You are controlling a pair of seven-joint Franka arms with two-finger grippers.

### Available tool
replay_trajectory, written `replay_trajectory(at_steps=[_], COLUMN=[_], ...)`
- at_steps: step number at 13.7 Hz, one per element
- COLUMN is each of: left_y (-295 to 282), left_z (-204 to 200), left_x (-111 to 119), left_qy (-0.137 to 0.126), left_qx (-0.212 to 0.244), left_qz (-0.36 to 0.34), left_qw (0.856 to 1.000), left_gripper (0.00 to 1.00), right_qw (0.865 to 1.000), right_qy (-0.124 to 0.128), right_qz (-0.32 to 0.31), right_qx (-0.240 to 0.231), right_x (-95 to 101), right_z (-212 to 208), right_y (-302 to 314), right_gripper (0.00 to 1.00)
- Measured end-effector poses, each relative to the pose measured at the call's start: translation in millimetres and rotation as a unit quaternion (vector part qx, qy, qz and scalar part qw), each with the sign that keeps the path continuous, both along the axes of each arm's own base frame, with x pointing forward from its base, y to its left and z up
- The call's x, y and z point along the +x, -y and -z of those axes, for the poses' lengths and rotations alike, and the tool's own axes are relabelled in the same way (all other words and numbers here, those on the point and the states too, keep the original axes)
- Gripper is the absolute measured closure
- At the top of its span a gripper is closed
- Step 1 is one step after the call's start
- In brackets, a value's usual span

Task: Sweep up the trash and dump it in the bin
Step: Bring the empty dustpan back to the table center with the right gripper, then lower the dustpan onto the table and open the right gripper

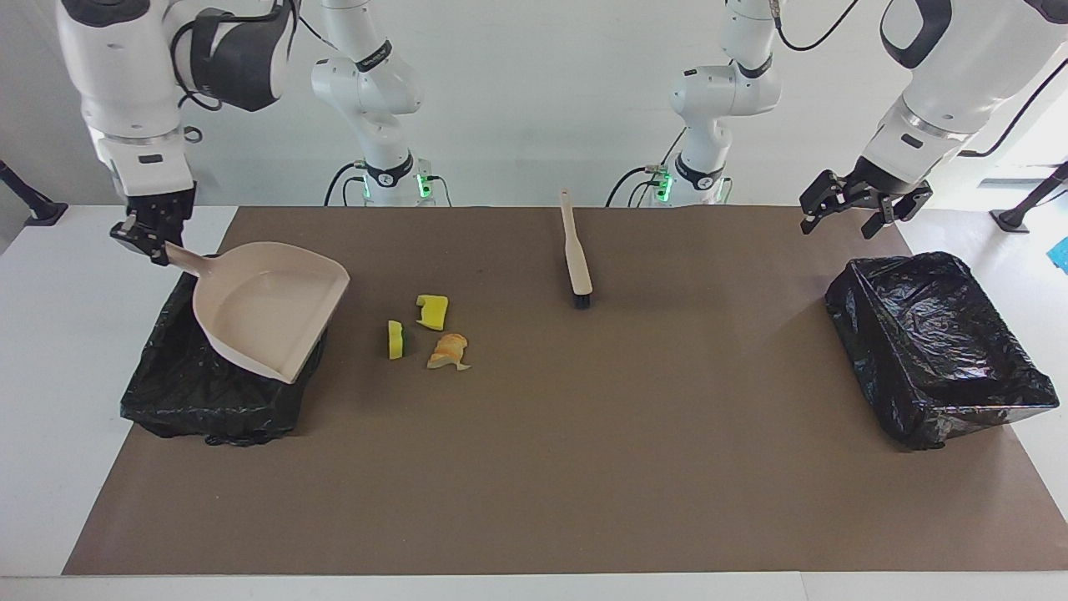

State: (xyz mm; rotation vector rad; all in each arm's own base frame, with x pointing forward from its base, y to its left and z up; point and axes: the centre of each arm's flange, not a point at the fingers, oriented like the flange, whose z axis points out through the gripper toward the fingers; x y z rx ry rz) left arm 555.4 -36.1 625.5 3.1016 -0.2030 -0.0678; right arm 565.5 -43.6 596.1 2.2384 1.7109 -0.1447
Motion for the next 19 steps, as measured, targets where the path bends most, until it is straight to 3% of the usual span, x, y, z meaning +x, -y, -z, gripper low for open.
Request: replay_trajectory(at_steps=[4, 6, 10, 15, 19], left_y=[1, 0, -1, -5, -5], left_z=[6, 5, 3, 3, 3], left_x=[-5, -8, -8, -8, -8], left_qy=[-0.005, -0.003, -0.002, -0.002, -0.002], left_qx=[0.009, 0.010, 0.010, 0.010, 0.010], left_qz=[0.018, 0.018, 0.017, 0.013, 0.013], left_qw=[1.000, 1.000, 1.000, 1.000, 1.000], left_gripper=[0.00, 0.00, 0.00, 0.00, 0.00], right_qw=[0.990, 0.971, 0.910, 0.829, 0.789], right_qy=[0.036, 0.036, 0.048, 0.053, 0.049], right_qz=[0.118, 0.213, 0.391, 0.534, 0.586], right_qx=[0.062, 0.100, 0.132, 0.158, 0.178], right_x=[-1.6, 2.7, 23.5, 33.3, 33.3], right_z=[17, 38, 79, 131, 186], right_y=[-130, -168, -262, -386, -450], right_gripper=[0.69, 0.69, 0.69, 0.69, 0.69])
